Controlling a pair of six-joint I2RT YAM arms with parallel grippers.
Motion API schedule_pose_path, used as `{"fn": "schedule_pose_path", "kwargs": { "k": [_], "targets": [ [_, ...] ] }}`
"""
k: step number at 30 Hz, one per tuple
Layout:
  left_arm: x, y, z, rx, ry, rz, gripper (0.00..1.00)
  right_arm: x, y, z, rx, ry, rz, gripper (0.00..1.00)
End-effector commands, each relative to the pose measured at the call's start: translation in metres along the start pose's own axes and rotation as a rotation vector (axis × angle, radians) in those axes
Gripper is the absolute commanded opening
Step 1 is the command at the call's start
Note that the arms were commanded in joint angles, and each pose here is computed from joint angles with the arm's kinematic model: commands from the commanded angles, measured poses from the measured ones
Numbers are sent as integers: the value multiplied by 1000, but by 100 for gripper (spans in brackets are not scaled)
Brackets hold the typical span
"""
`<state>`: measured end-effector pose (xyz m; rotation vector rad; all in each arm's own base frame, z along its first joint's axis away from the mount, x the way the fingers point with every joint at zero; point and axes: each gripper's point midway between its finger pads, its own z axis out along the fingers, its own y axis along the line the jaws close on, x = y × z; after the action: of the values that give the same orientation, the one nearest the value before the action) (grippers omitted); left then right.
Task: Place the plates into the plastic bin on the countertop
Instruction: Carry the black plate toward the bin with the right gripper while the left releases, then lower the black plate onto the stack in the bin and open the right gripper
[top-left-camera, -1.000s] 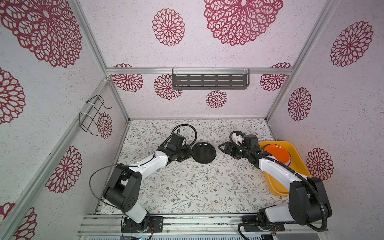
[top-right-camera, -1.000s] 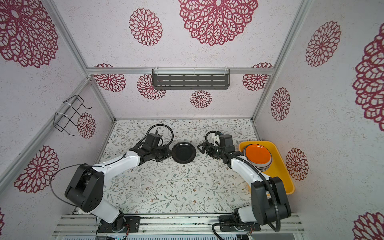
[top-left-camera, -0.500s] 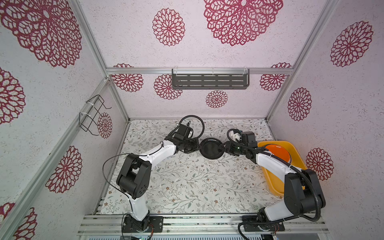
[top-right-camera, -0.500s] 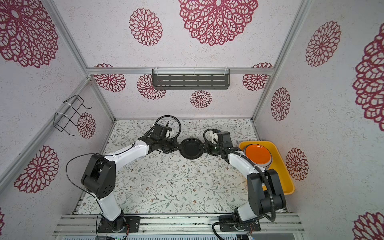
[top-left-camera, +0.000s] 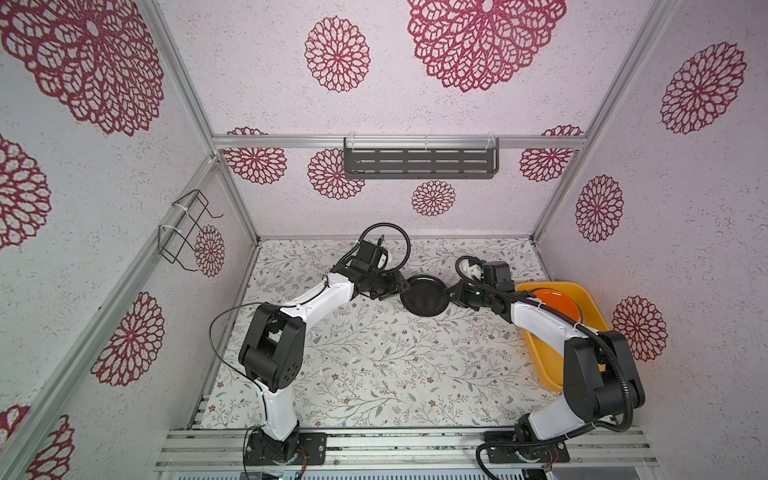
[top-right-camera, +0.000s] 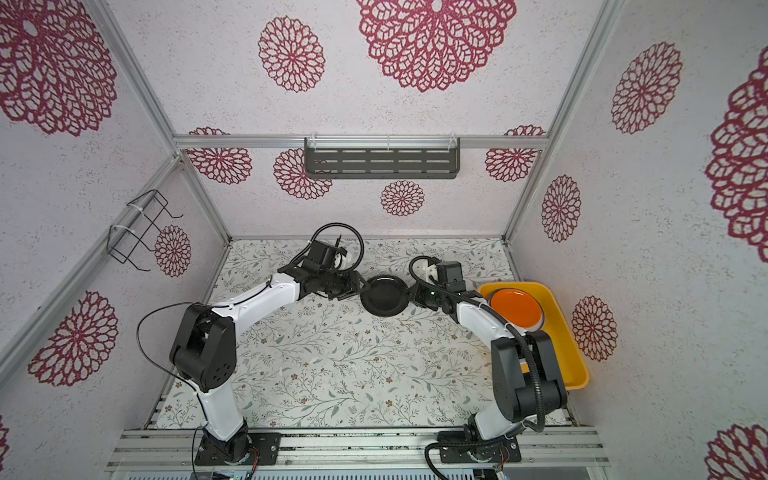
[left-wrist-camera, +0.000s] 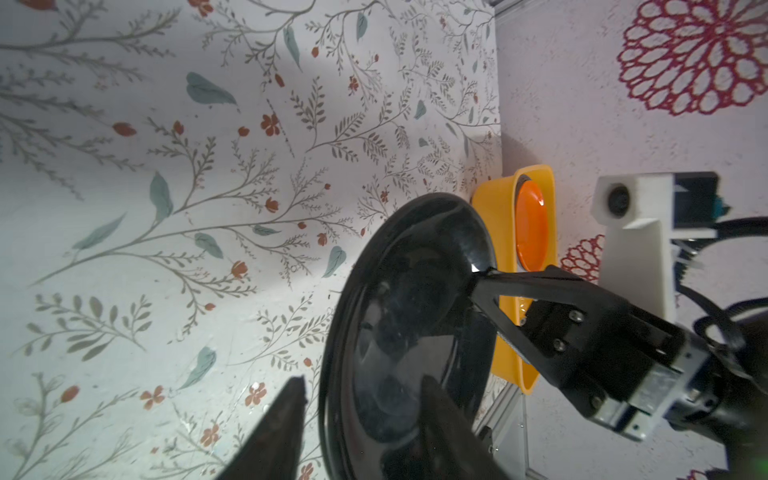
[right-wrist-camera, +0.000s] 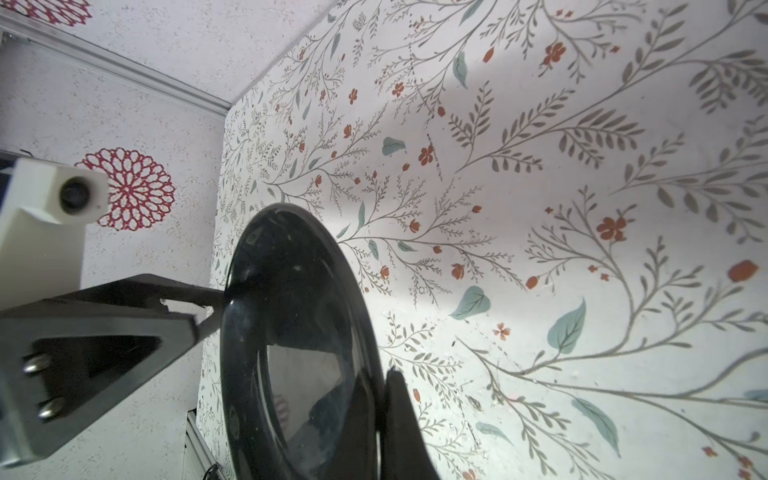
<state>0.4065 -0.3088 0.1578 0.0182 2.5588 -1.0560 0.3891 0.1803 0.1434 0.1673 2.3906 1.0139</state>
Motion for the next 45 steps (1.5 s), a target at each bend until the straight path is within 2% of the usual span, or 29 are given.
{"fn": "schedule_pose_path", "kwargs": {
  "k": [1, 5, 6, 14, 19, 25, 32, 45],
  "targets": [
    [-22, -2, -11, -2, -67, 39, 75, -34, 11, -14, -57, -85, 20, 0],
    [-39, -7, -27, -6, -143, 65, 100, -62, -18, -40, 8, -195, 83, 0],
    [-43, -8, -31, -5, -158, 68, 97, -67, -26, -46, 29, -219, 100, 0],
    [-66, 7, -47, -11, -224, 40, 97, -101, -105, -133, 231, -428, 250, 0],
    [-78, 12, -46, -22, -257, 25, 97, -101, -168, -198, 383, -558, 397, 0],
    [-91, 24, -50, -30, -298, -6, 97, -93, -223, -257, 503, -676, 529, 0],
    [-98, 35, -53, -39, -317, -35, 97, -84, -257, -281, 590, -694, 576, 0],
    [-98, 44, -54, -44, -360, -71, 97, -75, -290, -275, 650, -647, 598, 0]
  ]
}}
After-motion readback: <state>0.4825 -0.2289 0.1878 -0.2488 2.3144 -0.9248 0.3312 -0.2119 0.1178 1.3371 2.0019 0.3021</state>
